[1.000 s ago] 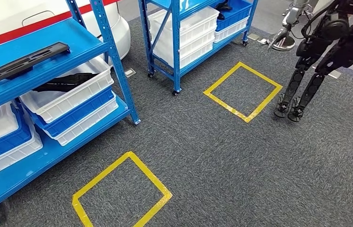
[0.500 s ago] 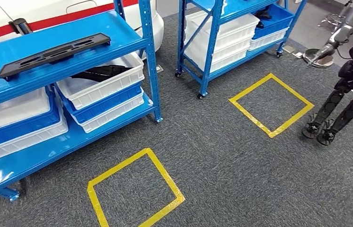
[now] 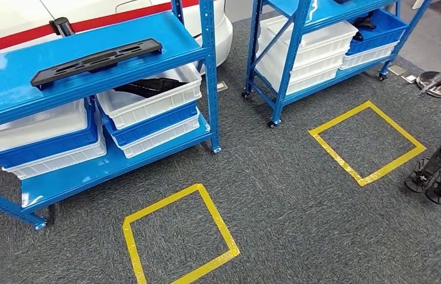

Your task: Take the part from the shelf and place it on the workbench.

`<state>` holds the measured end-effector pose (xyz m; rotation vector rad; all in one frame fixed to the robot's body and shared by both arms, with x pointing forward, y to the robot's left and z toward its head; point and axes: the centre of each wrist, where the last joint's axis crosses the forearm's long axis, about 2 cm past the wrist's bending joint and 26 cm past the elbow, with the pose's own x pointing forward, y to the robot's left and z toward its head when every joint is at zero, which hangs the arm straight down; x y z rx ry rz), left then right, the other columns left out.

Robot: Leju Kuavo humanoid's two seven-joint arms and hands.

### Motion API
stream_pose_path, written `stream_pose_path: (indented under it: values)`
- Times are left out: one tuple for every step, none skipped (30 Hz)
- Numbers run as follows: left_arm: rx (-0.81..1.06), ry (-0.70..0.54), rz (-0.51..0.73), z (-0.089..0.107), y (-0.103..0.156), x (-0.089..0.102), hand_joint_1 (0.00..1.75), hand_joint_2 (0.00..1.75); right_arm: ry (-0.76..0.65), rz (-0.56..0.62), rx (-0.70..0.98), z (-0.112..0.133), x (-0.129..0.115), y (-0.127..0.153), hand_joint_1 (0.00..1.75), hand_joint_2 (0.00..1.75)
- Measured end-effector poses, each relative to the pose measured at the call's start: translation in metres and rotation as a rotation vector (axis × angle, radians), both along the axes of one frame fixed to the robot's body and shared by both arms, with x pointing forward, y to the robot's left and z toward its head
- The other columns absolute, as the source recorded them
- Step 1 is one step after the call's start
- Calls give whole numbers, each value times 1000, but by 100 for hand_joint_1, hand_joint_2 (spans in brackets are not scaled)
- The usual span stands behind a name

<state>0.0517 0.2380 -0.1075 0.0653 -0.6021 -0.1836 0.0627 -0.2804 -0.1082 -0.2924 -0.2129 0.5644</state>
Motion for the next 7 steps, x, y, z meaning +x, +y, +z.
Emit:
stream_pose_path:
  values:
    - [1,-1,0,0,0,1,0,0,0,1,1,0,0,0,0,0]
    - [1,-3,0,0,0,2,0,0,0,2,3,0,1,0,0,0]
    - [1,-3,0,0,0,2,0,0,0,3,4,0,1,1,0,0]
    - [1,-3,0,0,0,2,0,0,-1,4,4,0,2,0,0,0]
    - [1,-1,0,0,0,2,0,0,-3,4,4,0,3,0,0,0]
    - [0,0,0,0,0,2,0,0,-5,4,4,1,4,0,0,0]
    - [0,1,0,0,-1,1,0,0,-6,5,4,1,5,0,0,0]
